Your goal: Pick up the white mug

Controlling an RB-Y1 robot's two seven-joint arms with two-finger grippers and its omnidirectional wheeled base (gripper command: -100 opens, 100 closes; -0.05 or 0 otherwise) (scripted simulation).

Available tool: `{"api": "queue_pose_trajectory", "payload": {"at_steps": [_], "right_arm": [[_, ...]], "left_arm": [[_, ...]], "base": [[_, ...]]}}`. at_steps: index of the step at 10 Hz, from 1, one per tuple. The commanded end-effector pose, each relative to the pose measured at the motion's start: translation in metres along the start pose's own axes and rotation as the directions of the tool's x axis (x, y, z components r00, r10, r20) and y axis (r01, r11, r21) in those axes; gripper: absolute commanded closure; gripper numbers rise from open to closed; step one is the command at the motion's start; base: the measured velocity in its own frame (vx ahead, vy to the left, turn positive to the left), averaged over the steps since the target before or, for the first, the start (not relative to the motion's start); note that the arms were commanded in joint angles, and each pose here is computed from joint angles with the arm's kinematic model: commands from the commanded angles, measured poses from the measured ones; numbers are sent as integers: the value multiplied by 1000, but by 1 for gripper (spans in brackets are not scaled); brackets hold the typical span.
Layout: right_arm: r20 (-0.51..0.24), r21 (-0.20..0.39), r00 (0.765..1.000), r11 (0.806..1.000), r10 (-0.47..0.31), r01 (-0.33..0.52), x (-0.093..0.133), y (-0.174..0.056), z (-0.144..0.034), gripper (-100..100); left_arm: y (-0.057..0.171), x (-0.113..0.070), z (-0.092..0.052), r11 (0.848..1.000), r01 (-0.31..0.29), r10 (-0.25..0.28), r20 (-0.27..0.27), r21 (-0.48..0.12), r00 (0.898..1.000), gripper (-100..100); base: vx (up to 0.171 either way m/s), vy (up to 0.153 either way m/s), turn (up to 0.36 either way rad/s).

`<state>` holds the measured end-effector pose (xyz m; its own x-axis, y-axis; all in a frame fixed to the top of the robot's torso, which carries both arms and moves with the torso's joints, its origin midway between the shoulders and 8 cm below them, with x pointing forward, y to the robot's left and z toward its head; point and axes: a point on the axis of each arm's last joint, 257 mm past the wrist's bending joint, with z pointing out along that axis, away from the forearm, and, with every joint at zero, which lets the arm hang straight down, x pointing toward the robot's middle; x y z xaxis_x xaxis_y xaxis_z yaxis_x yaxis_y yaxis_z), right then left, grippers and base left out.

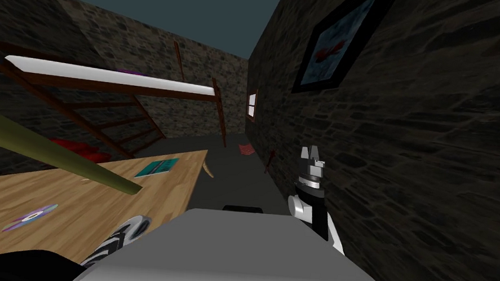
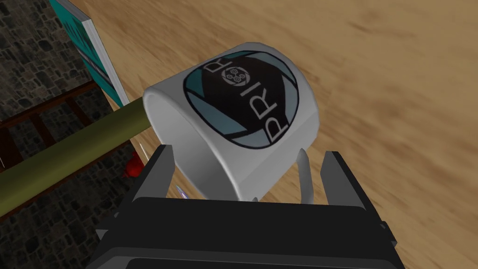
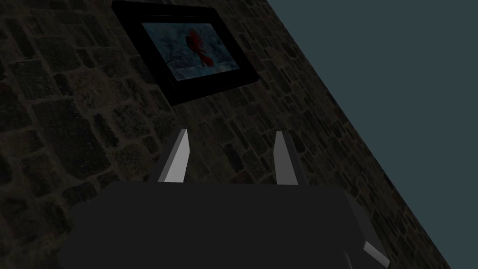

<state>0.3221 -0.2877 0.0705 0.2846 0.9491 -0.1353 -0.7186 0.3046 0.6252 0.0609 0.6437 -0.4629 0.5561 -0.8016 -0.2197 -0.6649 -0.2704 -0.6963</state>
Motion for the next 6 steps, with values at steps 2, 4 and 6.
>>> {"api": "queue_pose_trajectory", "payload": {"at_steps": [2,4,6], "right_arm": [[0,0,1000,1000,0,0,0,0,0,0],[0,0,1000,1000,0,0,0,0,0,0],[0,0,1000,1000,0,0,0,0,0,0]], "left_arm": [[-7,-10,11,1000,23,-23,20,-5,1000,-100],[-8,-8,9,1000,22,-22,18,-4,1000,100],[-7,-8,9,1000,24,-24,18,-6,1000,100]], "base": [[-87,-72,-95],[-18,-13,4],[0,0,0]]}}
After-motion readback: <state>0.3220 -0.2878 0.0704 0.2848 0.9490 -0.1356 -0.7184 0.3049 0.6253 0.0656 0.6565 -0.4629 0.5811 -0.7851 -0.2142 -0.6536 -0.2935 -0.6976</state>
